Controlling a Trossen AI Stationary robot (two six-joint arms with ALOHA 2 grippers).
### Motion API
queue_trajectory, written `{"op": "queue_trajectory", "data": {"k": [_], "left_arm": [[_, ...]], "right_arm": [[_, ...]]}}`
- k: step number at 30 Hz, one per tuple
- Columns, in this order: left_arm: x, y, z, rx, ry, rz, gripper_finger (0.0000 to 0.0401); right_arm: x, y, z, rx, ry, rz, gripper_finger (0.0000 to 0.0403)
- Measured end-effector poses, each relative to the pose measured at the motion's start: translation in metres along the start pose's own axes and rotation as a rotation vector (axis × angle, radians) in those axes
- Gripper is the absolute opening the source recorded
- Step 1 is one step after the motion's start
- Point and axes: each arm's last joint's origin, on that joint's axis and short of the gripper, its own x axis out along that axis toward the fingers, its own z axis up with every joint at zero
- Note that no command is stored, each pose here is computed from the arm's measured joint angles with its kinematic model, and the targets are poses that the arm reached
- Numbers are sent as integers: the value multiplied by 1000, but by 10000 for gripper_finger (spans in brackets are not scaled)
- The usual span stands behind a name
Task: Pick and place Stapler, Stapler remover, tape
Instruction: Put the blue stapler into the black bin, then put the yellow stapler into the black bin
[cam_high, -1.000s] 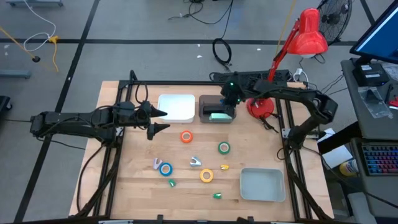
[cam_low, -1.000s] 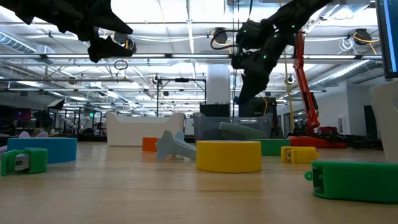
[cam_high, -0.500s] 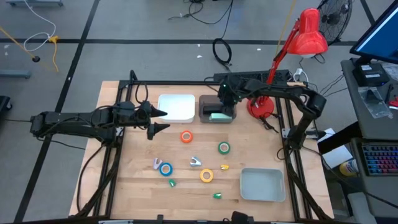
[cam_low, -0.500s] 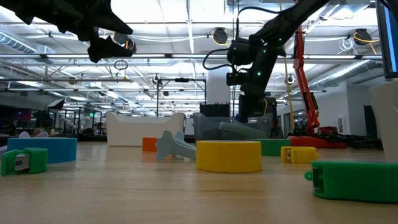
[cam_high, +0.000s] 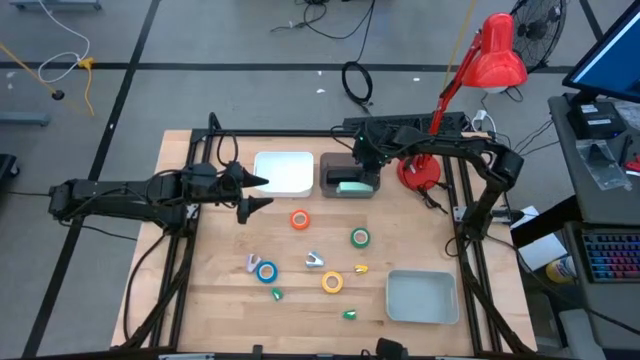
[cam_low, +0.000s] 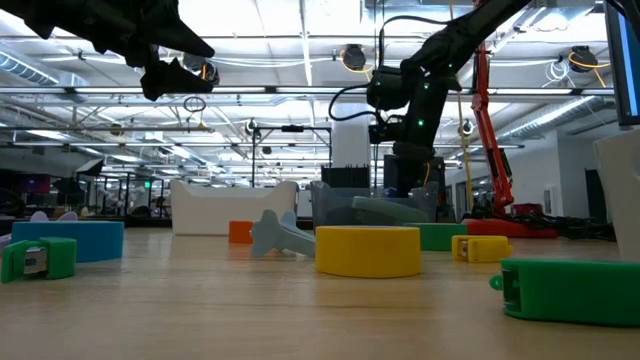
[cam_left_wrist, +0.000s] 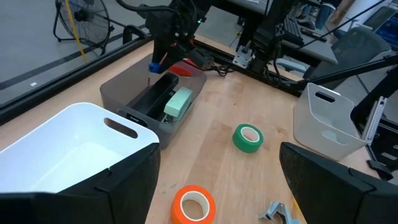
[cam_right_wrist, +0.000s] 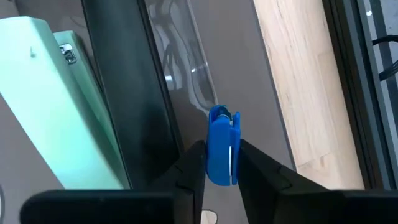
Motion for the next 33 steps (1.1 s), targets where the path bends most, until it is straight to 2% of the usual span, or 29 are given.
{"op": "queue_trajectory", "data": {"k": [13, 25, 33], "left_arm": [[0, 0, 0, 1, 0, 0, 333], [0, 0, 0, -1, 0, 0, 333], [0, 0, 0, -8, 0, 0, 333]], "right_arm": [[0, 1, 0, -54, 1, 1, 76], [0, 1, 0, -56, 1, -1, 135], [-4, 0, 0, -71, -10, -7, 152]]}}
